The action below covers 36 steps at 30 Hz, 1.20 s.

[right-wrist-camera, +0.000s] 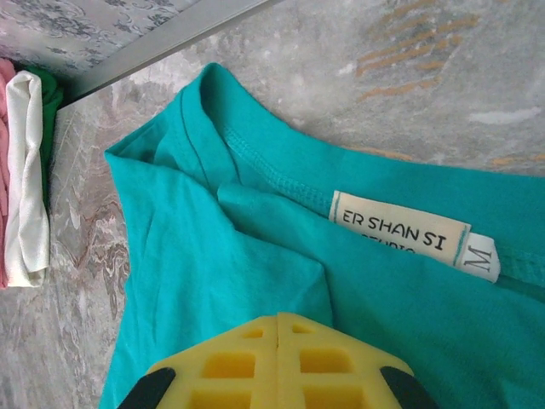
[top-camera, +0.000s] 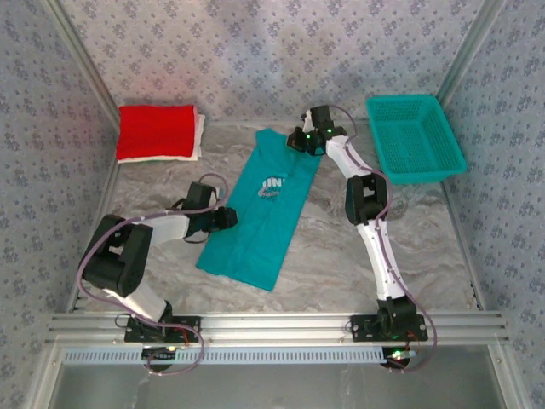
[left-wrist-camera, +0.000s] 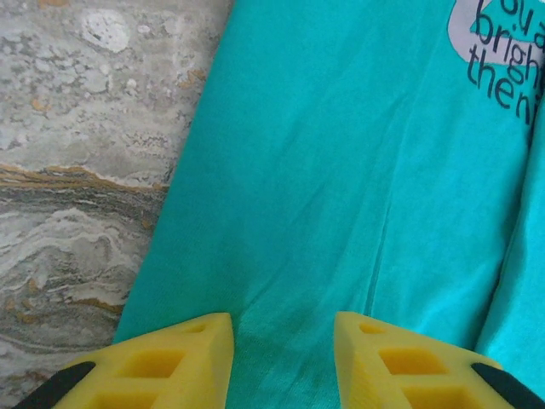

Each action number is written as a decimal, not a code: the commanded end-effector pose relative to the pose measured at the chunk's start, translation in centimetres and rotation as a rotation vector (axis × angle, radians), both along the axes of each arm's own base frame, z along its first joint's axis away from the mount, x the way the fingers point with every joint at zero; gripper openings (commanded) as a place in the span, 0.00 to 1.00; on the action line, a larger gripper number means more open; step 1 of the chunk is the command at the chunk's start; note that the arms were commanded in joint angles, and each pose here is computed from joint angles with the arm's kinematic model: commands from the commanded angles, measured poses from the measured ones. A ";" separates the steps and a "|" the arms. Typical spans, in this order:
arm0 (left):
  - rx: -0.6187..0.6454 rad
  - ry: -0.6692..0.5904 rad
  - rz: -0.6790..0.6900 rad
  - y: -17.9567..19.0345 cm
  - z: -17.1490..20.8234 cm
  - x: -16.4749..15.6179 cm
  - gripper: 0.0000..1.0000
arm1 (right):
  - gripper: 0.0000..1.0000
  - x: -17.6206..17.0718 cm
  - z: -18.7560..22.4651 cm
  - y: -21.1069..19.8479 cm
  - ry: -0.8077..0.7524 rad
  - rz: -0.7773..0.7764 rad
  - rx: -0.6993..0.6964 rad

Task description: Fold and stack the t-shirts

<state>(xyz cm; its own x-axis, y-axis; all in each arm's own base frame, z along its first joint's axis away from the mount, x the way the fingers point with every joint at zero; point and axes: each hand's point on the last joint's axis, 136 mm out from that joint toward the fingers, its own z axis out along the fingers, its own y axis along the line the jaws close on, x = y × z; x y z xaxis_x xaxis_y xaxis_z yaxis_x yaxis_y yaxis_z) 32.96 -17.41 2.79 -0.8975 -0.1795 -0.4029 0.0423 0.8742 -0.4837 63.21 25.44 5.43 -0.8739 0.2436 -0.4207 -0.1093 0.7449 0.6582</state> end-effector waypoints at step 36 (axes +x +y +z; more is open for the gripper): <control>0.003 0.150 0.103 2.5 -3.9 -6.8 0.37 | 0.43 -1.7 1.0 1.2 0.043 0.044 0.031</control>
